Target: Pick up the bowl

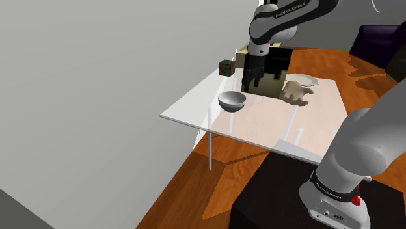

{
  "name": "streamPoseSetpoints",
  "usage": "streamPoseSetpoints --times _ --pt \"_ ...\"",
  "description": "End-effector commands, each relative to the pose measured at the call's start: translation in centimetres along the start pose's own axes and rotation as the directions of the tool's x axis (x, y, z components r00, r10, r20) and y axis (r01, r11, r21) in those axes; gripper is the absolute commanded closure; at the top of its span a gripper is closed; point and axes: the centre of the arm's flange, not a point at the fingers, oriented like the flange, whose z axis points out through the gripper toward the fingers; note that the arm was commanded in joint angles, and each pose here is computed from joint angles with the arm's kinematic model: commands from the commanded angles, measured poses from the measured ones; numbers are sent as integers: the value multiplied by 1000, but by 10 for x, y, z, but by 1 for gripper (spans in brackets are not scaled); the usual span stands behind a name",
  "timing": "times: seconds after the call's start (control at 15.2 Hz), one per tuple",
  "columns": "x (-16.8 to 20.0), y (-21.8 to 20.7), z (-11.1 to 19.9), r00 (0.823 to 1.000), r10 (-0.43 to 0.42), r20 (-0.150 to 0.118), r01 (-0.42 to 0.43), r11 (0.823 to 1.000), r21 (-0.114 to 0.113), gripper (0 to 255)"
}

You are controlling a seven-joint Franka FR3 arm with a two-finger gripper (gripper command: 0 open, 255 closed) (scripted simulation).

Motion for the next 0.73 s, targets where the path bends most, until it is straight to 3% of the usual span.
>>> streamPoseSetpoints --times 0.0,0.66 --pt "15 17 10 1000 -5 0 5 1000 1 0" --pt "96 110 60 1000 -23 2 23 1000 7 0"
